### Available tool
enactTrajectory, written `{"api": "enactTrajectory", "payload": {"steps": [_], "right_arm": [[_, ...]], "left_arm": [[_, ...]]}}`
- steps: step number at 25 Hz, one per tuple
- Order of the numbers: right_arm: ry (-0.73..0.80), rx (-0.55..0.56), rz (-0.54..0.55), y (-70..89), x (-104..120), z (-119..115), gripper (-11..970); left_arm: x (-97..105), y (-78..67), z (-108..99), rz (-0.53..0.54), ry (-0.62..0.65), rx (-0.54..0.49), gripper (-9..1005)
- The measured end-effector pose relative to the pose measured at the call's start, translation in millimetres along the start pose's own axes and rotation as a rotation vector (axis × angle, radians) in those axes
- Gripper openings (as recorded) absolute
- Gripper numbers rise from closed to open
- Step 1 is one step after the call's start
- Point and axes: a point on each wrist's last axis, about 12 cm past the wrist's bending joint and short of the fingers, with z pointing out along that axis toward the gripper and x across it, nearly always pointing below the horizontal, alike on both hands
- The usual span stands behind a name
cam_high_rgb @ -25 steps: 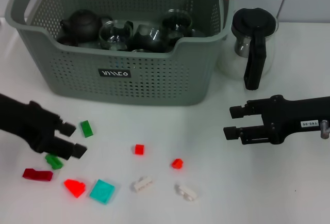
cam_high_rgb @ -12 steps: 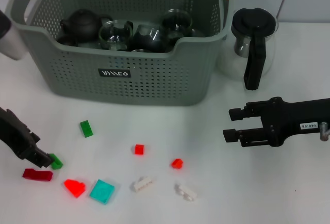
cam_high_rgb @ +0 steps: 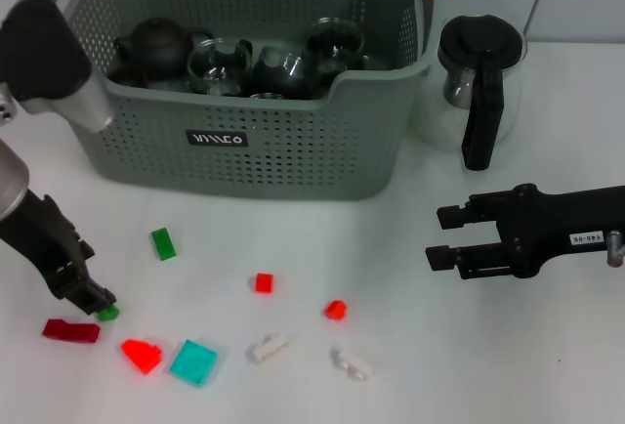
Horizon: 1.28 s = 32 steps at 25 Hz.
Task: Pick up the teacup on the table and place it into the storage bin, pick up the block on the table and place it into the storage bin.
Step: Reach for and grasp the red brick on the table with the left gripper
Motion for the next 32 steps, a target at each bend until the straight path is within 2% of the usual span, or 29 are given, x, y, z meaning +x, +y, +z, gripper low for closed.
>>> {"api": "enactTrajectory", "payload": {"steps": [5,11,18,24,26,28,32], "right_arm": [[0.000,0.002,0.003,-0.2,1,0,700],[0.001,0.005,-0.001,-0.6,0,0,699],[0.000,0.004,-0.009,-0.7,0,0,701],[0.004,0.004,-0.014,-1.2,-2,1,699],[0.004,0.004,-0.016,-1.3,-3,1,699],[0.004,0.004,-0.017,-1.4,-3,1,700],[0.006,0.001,-0.018,-1.5,-4,2,701]], "left_arm": [[-1,1.9,10,-0.002,0.046,0.036,657],[3,7.5,19,-0.100,0.111,0.092,658],[6,12.9,21,-0.337,0.126,0.096,658],[13,24.7,16,-0.652,0.097,0.101,658],[18,28.6,16,-0.729,0.085,0.116,658],[25,31.8,16,-0.795,0.071,0.133,622],[33,33.2,18,-0.860,0.062,0.154,567]]}}
